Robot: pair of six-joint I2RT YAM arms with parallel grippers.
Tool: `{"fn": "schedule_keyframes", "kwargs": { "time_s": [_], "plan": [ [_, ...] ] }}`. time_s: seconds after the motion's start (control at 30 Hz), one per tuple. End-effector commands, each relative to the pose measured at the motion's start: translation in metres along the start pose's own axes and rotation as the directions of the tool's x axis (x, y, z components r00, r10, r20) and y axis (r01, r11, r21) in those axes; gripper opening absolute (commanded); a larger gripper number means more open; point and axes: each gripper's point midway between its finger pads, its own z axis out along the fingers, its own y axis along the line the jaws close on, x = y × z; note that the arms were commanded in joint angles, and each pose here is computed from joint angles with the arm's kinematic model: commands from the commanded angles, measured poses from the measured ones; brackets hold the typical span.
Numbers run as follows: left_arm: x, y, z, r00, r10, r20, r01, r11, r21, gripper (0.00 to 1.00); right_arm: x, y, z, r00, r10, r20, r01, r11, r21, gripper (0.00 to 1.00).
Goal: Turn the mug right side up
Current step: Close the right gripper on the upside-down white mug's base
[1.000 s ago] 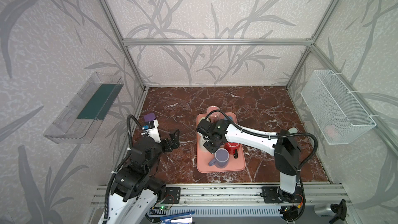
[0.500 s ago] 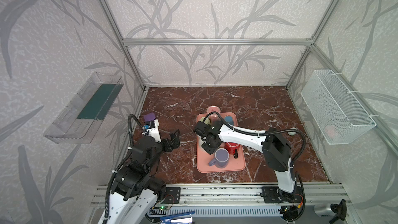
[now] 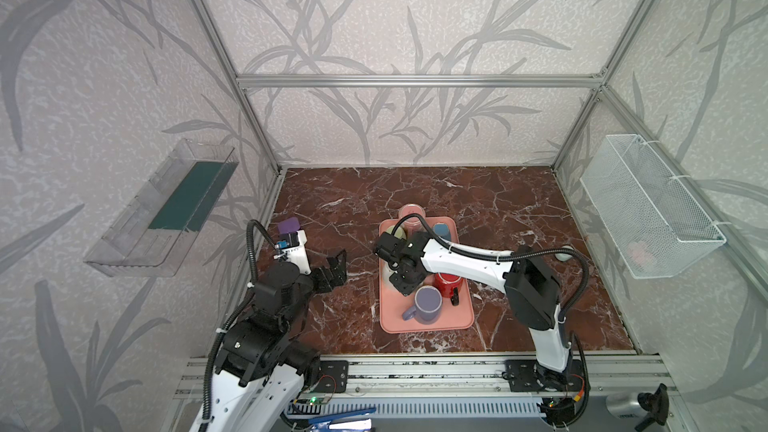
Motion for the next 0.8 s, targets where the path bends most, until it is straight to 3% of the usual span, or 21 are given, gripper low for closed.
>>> {"fn": "schedule_keyframes", "kwargs": {
  "time_s": [0.0, 0.23, 0.5, 0.77],
  "plan": [
    [0.005, 0.004, 0.005, 0.999, 0.009, -0.032, -0.01, 1.0, -0.022, 0.99, -0.001, -0.001, 0.004, 1.0, 0.001, -0.016, -0.001, 1.0, 0.008, 0.14],
    [0.005, 0.005, 0.007, 0.999, 0.012, -0.04, -0.013, 1.0, -0.028, 0.99, -0.002, 0.003, 0.001, 1.0, -0.022, -0.004, 0.022, 1.0, -0.017, 0.0],
    [0.008, 0.004, 0.01, 0.998, 0.02, -0.057, -0.022, 0.999, -0.029, 0.99, -0.009, -0.005, -0.017, 0.999, 0.006, 0.04, -0.003, 0.998, -0.065, 0.0],
    [0.011, -0.001, 0.015, 0.996, 0.026, -0.085, -0.027, 1.0, -0.006, 0.99, -0.017, -0.008, -0.048, 0.988, 0.071, 0.136, -0.041, 0.976, -0.215, 0.0]
  ]
}}
